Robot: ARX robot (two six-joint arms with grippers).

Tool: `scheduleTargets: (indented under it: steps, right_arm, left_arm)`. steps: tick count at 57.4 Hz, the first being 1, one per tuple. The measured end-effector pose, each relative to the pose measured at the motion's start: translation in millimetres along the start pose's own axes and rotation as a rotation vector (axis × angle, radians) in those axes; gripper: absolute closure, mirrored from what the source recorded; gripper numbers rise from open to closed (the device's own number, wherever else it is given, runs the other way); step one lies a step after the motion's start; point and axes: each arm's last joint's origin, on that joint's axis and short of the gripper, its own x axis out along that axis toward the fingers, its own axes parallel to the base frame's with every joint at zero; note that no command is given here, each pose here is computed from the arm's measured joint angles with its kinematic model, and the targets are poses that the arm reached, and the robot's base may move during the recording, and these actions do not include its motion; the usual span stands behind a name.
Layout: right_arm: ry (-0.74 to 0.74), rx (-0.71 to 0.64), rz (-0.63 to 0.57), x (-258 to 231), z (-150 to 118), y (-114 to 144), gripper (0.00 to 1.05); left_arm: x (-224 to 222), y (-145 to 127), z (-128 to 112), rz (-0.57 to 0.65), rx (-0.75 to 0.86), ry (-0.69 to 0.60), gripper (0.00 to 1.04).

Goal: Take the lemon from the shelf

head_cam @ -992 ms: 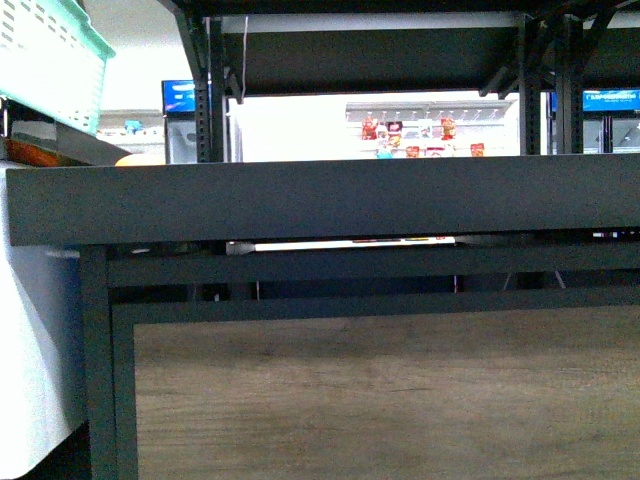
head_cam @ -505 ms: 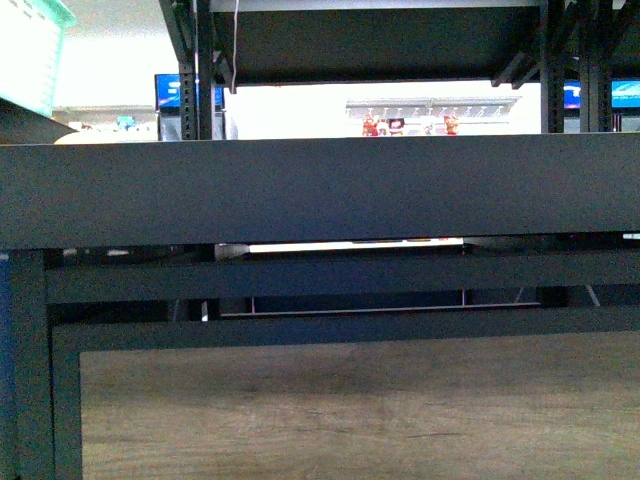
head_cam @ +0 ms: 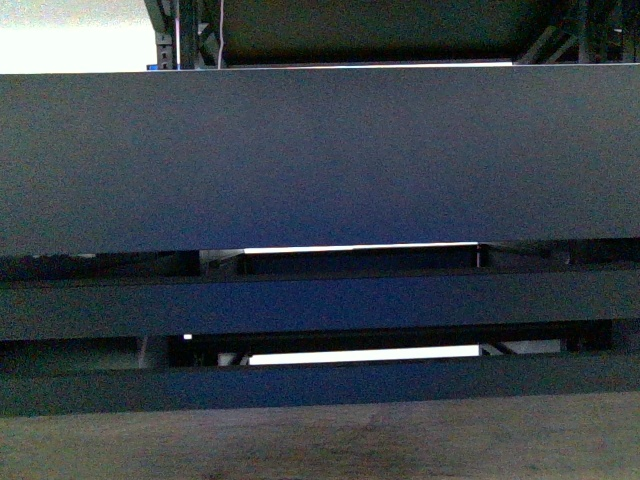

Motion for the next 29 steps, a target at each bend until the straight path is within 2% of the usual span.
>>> scheduleTargets:
  steps: [29]
  right_arm:
    - [0.001,0.000,0.000,0.0,-0.1,0.0,0.07]
  left_arm:
    - [0.0,0.0,0.0,0.000,0.000,0.000,0.08]
